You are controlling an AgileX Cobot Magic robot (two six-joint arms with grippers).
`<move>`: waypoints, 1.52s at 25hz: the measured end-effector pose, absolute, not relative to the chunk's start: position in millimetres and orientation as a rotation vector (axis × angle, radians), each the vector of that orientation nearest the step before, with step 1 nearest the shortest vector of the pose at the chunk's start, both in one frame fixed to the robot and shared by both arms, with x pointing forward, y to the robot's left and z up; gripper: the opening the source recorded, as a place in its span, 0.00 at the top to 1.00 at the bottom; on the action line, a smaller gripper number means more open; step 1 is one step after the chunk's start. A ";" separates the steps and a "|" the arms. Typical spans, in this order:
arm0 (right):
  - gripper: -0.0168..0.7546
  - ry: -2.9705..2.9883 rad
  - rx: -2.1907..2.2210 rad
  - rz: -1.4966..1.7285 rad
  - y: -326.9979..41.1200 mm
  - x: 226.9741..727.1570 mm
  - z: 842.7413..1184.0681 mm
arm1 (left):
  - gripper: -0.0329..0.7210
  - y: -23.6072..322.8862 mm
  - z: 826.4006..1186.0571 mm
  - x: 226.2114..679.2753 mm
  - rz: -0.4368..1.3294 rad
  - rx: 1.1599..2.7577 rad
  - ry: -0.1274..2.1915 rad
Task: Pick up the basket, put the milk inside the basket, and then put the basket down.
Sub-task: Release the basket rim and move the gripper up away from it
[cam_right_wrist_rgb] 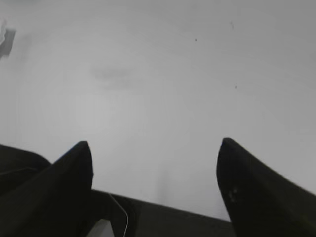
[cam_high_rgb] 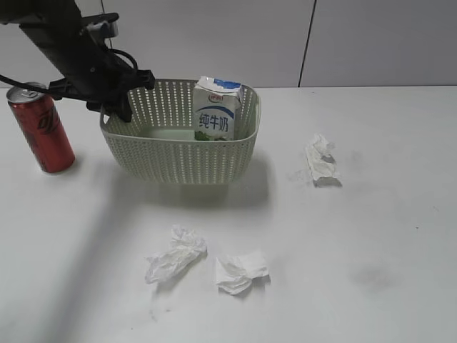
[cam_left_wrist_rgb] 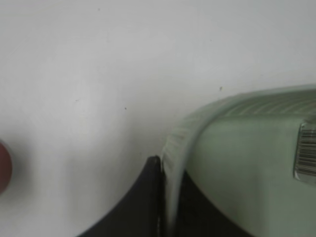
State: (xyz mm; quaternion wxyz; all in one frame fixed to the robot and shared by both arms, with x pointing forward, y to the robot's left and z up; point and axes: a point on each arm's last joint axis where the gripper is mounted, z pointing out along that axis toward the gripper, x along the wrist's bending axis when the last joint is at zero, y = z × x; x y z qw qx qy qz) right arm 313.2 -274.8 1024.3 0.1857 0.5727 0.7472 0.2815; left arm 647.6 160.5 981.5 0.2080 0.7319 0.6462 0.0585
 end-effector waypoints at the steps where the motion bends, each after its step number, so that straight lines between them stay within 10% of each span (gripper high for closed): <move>1: 0.21 2.121 1.625 0.775 -275.0 311.7 1021.0 | 0.96 160.5 981.5 647.6 0.163 2.037 1.799; 38: 0.28 1.583 1.522 1.165 -284.4 245.8 1041.4 | 0.96 157.6 968.1 652.0 0.136 2.015 1.817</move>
